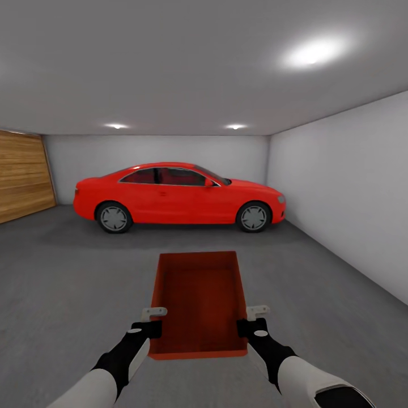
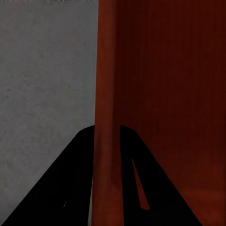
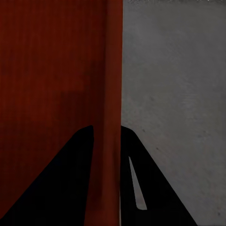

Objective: Move the two storage containers from the living room to the garage. In the garage, place one container on the floor and stack the other container on top of it (either order is fine).

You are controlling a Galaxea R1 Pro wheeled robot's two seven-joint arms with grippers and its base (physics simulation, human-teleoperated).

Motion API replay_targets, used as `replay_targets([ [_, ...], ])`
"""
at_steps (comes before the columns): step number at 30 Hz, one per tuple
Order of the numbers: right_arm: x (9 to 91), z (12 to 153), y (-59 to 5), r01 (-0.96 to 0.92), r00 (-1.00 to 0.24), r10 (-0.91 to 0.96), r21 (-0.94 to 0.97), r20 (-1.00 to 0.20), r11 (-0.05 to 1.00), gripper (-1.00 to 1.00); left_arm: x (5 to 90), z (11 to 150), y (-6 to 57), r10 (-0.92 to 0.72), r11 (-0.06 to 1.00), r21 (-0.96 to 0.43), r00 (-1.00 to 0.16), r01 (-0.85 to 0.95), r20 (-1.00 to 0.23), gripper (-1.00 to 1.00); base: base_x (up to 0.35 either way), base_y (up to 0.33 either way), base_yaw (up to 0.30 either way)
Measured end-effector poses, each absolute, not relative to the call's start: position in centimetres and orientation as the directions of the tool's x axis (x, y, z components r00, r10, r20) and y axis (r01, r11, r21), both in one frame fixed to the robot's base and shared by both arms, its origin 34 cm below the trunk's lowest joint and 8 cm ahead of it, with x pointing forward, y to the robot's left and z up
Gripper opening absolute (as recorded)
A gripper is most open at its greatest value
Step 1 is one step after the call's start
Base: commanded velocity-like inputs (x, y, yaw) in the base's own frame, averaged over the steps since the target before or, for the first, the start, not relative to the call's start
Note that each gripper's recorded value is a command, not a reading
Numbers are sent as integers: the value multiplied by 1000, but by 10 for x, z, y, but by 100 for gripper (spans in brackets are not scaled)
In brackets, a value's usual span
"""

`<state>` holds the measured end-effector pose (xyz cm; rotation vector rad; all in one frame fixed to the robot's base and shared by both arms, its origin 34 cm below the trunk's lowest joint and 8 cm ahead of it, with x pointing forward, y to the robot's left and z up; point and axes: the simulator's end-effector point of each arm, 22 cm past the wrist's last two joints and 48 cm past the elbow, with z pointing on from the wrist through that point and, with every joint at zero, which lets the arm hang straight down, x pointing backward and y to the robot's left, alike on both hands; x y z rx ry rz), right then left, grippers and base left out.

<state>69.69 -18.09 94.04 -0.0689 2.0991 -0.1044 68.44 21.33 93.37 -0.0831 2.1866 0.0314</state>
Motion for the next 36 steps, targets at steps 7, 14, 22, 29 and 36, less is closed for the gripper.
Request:
replay_targets([
  [7,697,940,-181,-6,-506,-92,-103,-858,995,-100,684,934,213,-48,997,-8,-577,-72,-815,-100,322,0,0],
  [14,697,940,-181,-6,-506,-92,-103,-858,995,-100,684,934,213,-48,997,-8,-577,-72,-815,-100,323,0,0],
  [22,697,940,-181,-7,-506,-92,-103,-858,995,-100,684,934,213,-48,997,-8,-577,-72,-815,-100,323,0,0],
  [29,697,940,-181,-6,-506,-92,-103,-858,995,-100,684,934,214,-48,997,-8,-577,-72,-815,-100,323,0,0],
  [36,697,940,-181,-6,-506,-92,-103,-858,995,-100,684,934,214,-48,997,-8,-577,-71,-815,-100,323,0,0],
])
